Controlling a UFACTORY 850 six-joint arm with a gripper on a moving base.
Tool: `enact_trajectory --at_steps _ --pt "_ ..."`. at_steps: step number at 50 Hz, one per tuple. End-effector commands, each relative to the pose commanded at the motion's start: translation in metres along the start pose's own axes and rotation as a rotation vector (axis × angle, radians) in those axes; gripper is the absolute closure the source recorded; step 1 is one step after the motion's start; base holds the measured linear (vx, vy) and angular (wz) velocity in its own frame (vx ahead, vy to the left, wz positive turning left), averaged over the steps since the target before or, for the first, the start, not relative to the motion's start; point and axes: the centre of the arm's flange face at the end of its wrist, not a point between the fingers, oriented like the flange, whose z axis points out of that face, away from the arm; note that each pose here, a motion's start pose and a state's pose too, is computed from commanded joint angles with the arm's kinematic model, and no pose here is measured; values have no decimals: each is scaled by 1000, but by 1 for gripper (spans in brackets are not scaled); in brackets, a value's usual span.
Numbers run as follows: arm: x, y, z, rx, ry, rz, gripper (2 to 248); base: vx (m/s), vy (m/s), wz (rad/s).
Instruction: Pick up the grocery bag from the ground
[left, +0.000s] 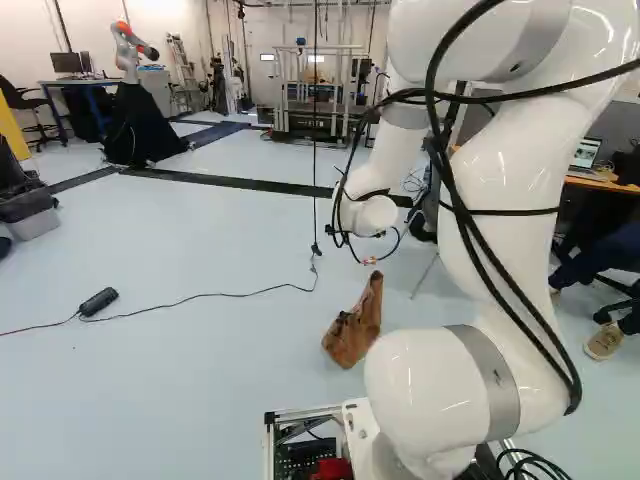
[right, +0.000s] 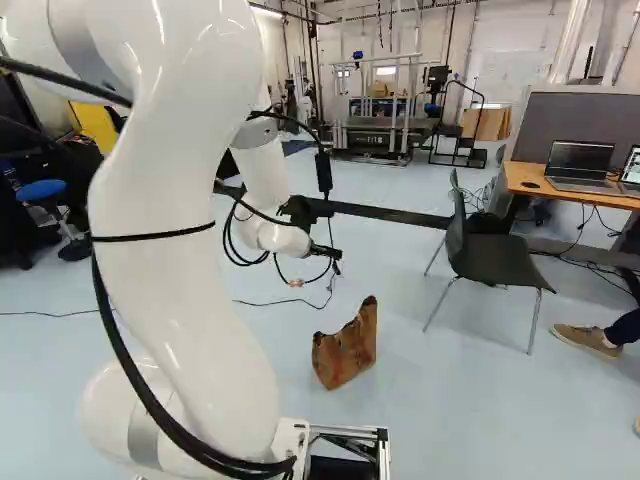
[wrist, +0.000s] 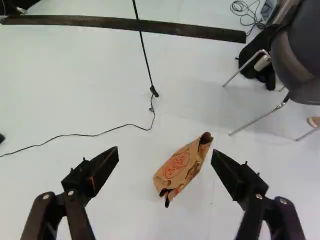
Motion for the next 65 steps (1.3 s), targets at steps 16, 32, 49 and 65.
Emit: enact_trajectory --at_steps 16,32,49,65 --pt "-5 4 33 -32 -112 49 3 0 0 0" --pt "-9 10 64 -64 -198 105 3 0 0 0" --pt "-15 17 97 -94 -281 168 3 0 0 0" --pt "-21 24 128 -119 -354 230 3 0 0 0"
